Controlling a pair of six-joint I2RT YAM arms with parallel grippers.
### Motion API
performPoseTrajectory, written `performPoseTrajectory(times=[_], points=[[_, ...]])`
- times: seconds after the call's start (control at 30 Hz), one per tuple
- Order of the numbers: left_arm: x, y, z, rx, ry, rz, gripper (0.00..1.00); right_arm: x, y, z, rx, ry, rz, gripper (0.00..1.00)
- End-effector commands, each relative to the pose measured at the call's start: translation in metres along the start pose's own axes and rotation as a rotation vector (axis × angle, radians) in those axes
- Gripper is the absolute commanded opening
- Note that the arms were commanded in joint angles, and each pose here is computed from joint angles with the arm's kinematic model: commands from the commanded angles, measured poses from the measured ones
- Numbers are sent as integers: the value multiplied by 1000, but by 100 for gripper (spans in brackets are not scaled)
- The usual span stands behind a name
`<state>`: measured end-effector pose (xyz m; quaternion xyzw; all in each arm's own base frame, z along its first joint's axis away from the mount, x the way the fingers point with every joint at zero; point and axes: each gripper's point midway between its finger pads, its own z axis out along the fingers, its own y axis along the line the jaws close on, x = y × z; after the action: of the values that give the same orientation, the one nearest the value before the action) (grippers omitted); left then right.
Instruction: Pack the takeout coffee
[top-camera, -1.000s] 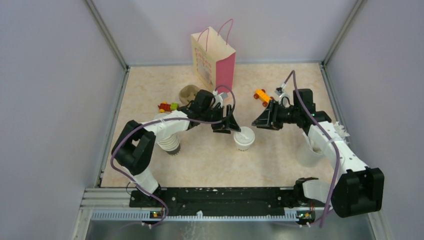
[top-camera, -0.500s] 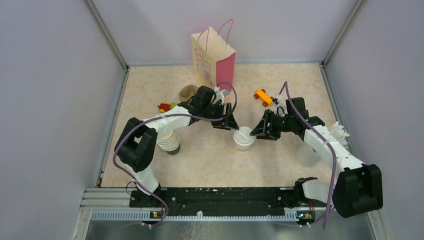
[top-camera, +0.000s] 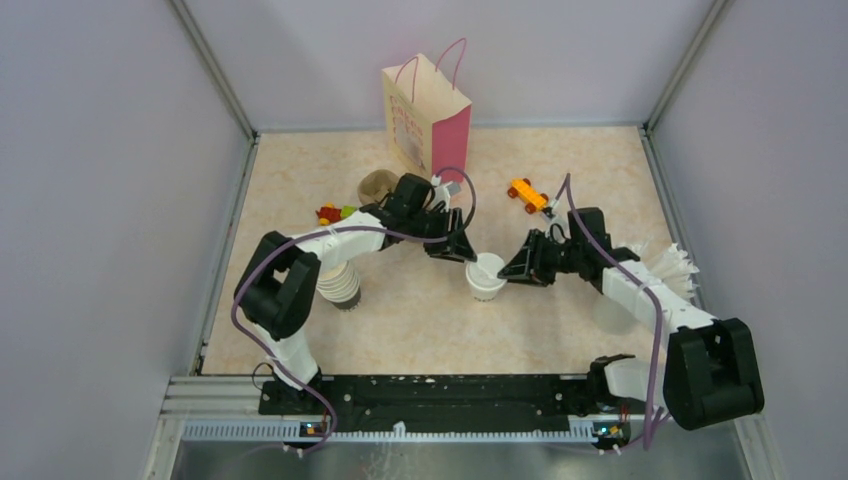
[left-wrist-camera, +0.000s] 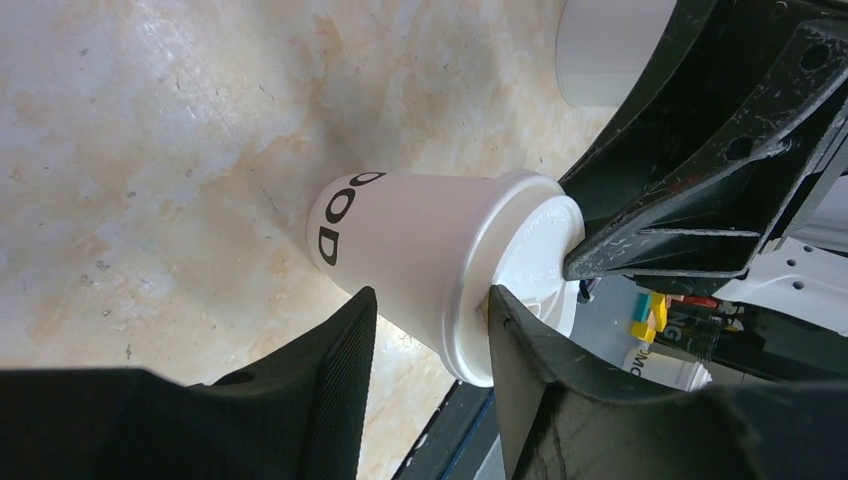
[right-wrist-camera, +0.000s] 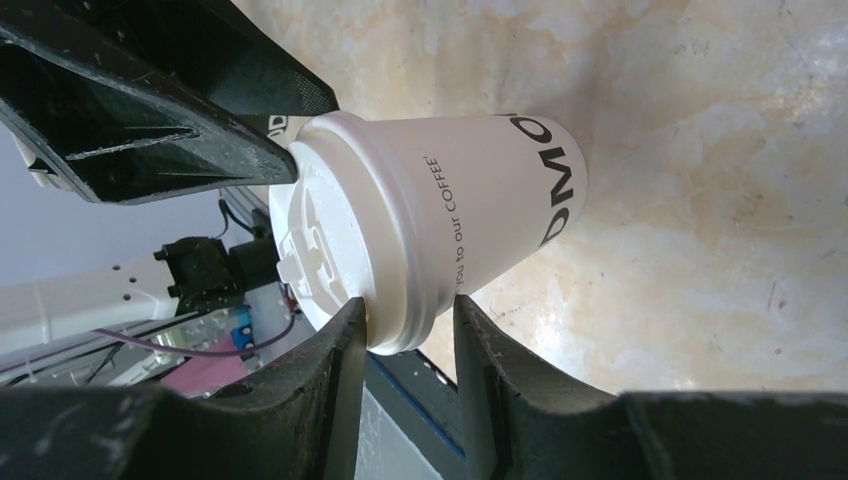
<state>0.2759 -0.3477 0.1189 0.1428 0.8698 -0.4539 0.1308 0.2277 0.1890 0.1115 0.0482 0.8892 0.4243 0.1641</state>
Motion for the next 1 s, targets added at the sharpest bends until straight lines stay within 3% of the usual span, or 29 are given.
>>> performPoseTrajectory(times=[0.0, 0.17, 0.33, 0.5, 0.67, 0.97], points=[[24, 50, 6, -191, 38, -23, 49, 8, -48, 13, 161, -34, 16, 35], [41, 71, 1, -273, 43, -34, 46, 15, -65, 13, 213, -39, 15, 34], [26, 38, -4, -170, 7, -31, 47, -5, -46, 7, 198, -59, -36, 36], [-5, -3, -6, -54, -29, -11, 51, -36, -2, -9, 141, -95, -88, 44], [-10, -12, -8, -34, -37, -36, 53, -45, 24, -24, 105, -116, -95, 44], [-5, -5, -5, -42, -27, -30, 55, -28, 10, -25, 130, -126, -30, 37]])
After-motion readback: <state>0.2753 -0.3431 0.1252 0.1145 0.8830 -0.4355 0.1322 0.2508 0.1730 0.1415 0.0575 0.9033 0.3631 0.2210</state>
